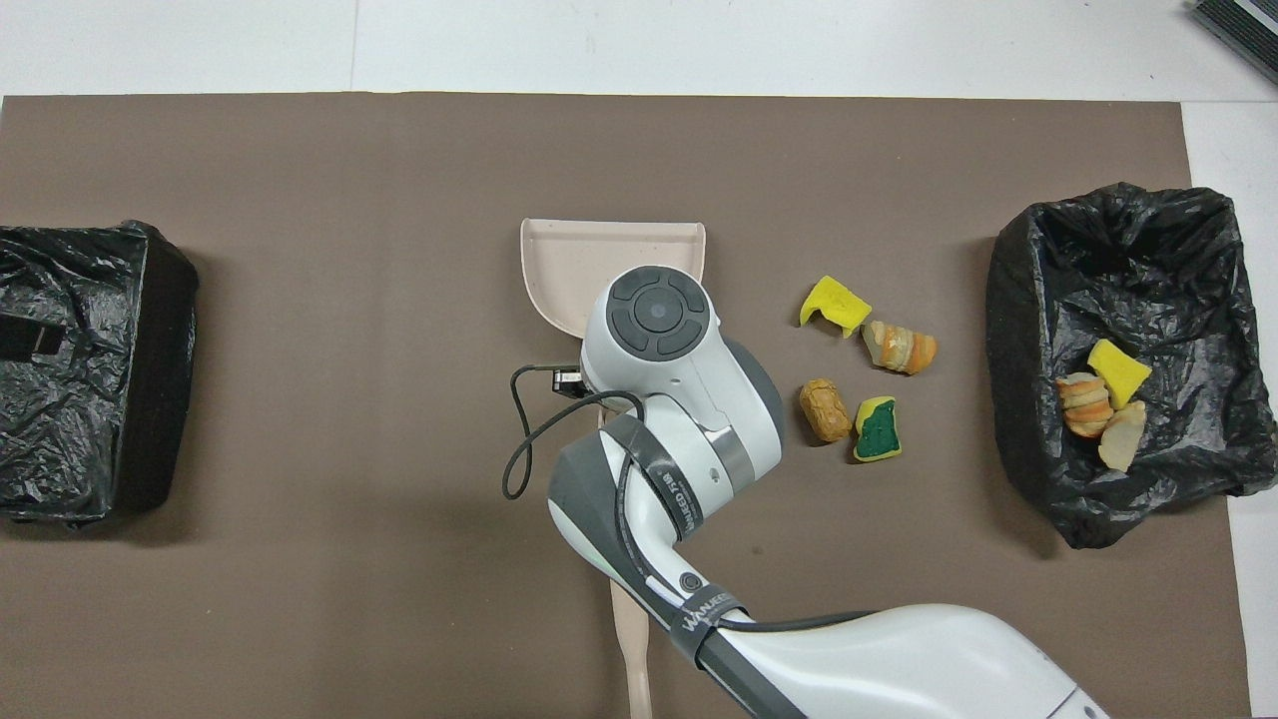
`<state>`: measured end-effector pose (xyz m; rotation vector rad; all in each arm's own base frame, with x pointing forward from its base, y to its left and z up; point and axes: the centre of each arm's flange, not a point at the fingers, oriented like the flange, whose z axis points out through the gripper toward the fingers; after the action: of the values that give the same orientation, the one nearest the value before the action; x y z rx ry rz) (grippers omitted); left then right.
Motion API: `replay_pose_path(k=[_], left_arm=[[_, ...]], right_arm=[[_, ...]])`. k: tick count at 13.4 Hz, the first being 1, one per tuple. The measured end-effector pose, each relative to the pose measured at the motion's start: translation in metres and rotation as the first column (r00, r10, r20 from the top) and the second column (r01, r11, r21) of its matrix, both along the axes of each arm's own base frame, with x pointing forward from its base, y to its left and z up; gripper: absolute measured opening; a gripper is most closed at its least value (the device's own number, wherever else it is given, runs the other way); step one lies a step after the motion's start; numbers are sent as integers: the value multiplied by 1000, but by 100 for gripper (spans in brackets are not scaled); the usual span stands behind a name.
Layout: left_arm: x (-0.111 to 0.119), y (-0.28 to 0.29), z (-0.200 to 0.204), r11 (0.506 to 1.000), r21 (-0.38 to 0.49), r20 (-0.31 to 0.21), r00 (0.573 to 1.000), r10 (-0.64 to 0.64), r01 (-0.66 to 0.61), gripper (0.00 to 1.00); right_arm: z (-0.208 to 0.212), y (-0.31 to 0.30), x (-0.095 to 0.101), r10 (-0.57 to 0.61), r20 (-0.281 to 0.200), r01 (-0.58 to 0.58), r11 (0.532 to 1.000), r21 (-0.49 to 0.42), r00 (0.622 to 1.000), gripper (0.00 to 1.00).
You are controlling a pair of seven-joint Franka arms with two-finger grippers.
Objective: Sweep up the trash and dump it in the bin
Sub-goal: 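Set the dustpan down and release it with the right gripper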
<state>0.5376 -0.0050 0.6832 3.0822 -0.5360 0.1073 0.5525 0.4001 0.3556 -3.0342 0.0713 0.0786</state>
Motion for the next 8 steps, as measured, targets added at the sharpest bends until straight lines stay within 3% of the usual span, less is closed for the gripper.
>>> replay_pose_path(k=[1,2,6,8], left_arm=[[0,0,0,1000,0,0,1000,0,0,100],[0,0,0,1000,0,0,1000,0,0,100],[0,0,0,1000,0,1,1000,0,0,100],[0,0,1,1000,0,1,1000,0,0,100]], right_arm=[[-4,1,-1,2,-3,-2,1000,-2,1000,32],[-6,3,-4,6,-6,-6,1000,-4,1000,39],[12,4,-8,19,1,-19,1000,0,1000,81],[43,-11,-13,32,-28,-33,999,-22,999,100]])
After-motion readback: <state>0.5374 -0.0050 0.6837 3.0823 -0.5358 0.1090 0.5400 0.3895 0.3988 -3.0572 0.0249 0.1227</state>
